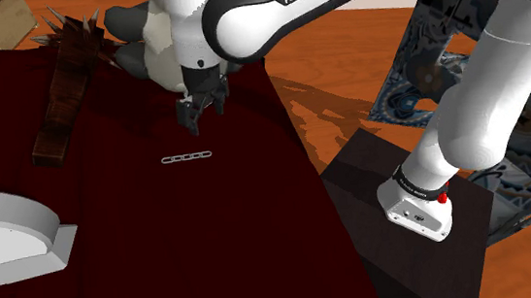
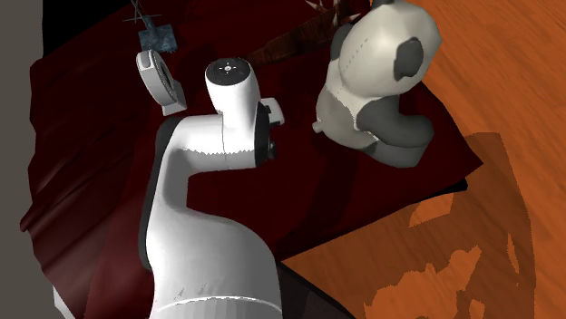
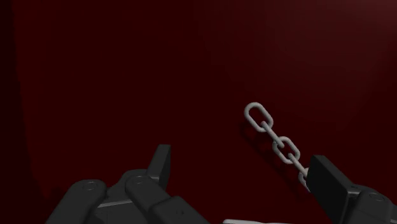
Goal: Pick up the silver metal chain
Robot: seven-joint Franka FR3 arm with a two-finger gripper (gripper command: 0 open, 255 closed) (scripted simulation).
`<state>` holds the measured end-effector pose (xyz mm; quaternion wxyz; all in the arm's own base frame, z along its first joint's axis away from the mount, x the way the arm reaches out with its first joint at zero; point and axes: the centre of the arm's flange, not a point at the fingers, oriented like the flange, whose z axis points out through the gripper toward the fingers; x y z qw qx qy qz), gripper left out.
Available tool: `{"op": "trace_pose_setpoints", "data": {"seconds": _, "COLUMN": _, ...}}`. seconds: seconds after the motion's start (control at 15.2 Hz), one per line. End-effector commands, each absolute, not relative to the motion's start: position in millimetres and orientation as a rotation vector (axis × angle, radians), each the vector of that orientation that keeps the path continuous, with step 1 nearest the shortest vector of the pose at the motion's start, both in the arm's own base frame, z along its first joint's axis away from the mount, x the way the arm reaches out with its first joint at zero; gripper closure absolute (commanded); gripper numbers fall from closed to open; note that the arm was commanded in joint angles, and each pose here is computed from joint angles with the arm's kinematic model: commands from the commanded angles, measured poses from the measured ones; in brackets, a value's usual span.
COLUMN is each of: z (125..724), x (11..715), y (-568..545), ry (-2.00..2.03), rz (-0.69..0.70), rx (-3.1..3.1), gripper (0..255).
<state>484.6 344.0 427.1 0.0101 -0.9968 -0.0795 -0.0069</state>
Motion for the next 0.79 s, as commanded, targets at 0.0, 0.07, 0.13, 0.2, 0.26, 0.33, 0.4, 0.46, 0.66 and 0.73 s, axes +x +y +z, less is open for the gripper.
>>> {"op": "trace_pose_setpoints", "data": {"seconds": 0.0, "z": 415.1, "x": 490.4, "y": 369.5, "ry": -0.269, "rz": -0.016, "rx": -3.114, "gripper": 0}}
{"op": "trace_pose_setpoints", "data": {"seconds": 0.07, "z": 409.1, "x": 494.3, "y": 381.1, "ry": -0.28, "rz": -0.013, "rx": -3.115, "gripper": 0}}
{"op": "trace_pose_setpoints", "data": {"seconds": 0.13, "z": 403.0, "x": 498.0, "y": 392.6, "ry": -0.29, "rz": -0.01, "rx": -3.116, "gripper": 0}}
{"op": "trace_pose_setpoints", "data": {"seconds": 0.2, "z": 396.9, "x": 501.7, "y": 404.2, "ry": -0.301, "rz": -0.007, "rx": -3.117, "gripper": 0}}
{"op": "trace_pose_setpoints", "data": {"seconds": 0.26, "z": 392.2, "x": 504.5, "y": 413.0, "ry": -0.309, "rz": -0.005, "rx": -3.118, "gripper": 0}}
{"op": "trace_pose_setpoints", "data": {"seconds": 0.33, "z": 387.0, "x": 504.5, "y": 413.0, "ry": -0.309, "rz": -0.005, "rx": -3.118, "gripper": 0}}
{"op": "trace_pose_setpoints", "data": {"seconds": 0.4, "z": 381.7, "x": 504.5, "y": 413.0, "ry": -0.309, "rz": -0.005, "rx": -3.118, "gripper": 0}}
{"op": "trace_pose_setpoints", "data": {"seconds": 0.46, "z": 376.4, "x": 504.5, "y": 413.0, "ry": -0.309, "rz": -0.005, "rx": -3.118, "gripper": 0}}
{"op": "trace_pose_setpoints", "data": {"seconds": 0.66, "z": 360.6, "x": 504.5, "y": 413.0, "ry": -0.309, "rz": -0.005, "rx": -3.118, "gripper": 0}}
{"op": "trace_pose_setpoints", "data": {"seconds": 0.73, "z": 355.3, "x": 504.5, "y": 413.0, "ry": -0.309, "rz": -0.005, "rx": -3.118, "gripper": 0}}
